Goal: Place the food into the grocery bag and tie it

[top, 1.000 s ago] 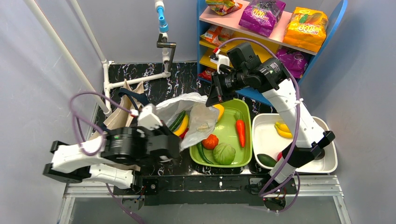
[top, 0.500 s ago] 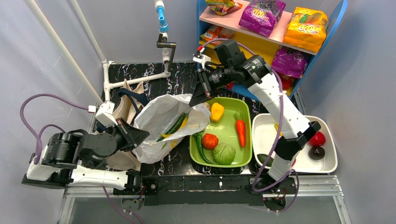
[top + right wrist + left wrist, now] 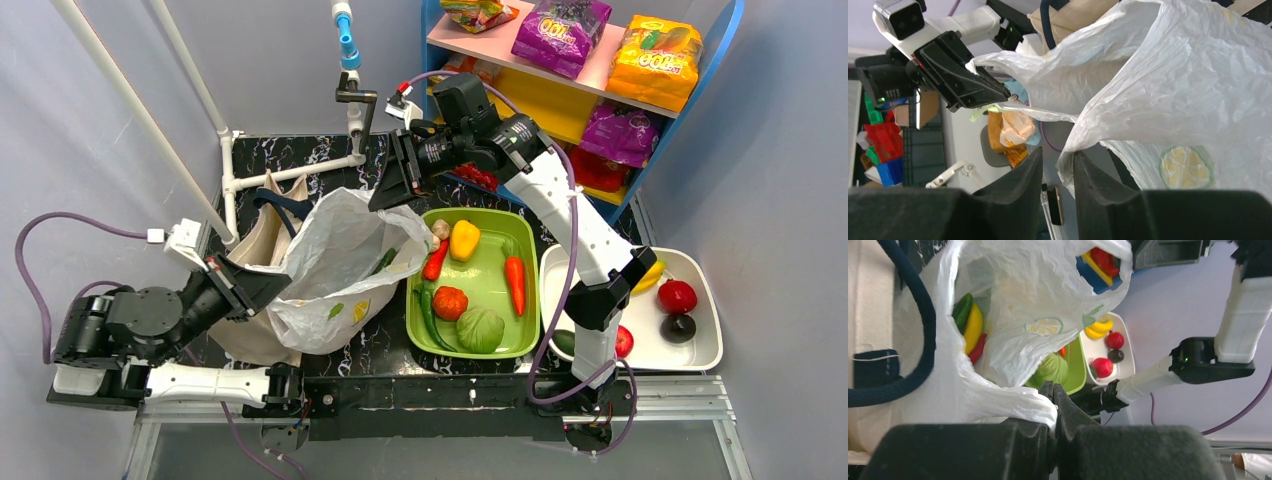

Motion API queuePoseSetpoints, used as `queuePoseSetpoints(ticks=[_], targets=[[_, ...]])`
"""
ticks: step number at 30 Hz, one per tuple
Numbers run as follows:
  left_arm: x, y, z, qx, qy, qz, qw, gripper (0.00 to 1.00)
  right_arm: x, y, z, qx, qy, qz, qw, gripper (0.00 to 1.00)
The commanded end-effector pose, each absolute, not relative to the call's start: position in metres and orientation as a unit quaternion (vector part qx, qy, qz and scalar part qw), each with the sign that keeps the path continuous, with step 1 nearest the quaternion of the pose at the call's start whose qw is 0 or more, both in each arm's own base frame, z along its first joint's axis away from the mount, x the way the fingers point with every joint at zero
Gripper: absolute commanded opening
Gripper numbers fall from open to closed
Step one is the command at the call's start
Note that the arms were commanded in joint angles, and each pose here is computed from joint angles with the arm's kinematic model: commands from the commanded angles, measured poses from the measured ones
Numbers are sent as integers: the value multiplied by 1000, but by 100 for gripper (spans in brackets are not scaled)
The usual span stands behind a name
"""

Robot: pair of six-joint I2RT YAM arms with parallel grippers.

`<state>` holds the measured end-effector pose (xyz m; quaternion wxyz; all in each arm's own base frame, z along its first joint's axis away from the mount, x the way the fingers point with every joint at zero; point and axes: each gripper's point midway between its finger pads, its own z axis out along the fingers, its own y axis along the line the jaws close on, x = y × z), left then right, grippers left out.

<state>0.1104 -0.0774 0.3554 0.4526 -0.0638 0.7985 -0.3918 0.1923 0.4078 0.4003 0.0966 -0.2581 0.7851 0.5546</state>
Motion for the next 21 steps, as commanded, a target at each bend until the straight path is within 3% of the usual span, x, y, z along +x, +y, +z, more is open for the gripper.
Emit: queuePoseSetpoints(ticks=[1, 3, 8, 18, 21], targets=[[128, -54, 373, -99, 767, -385, 504, 0, 191, 403, 425, -273, 760, 572, 144, 43], [132, -45, 378, -107, 760, -380, 517, 0, 189, 398, 417, -280, 763, 565, 142, 53], [136, -33, 380, -128, 751, -382, 523, 0, 187, 385, 406, -307, 766, 541, 161, 60], [140, -15, 385, -138, 740, -379, 538, 0, 199, 372, 402, -305, 773, 519, 198, 58], [140, -13, 383, -144, 741, -382, 533, 0, 203, 368, 399, -299, 780, 507, 210, 53]])
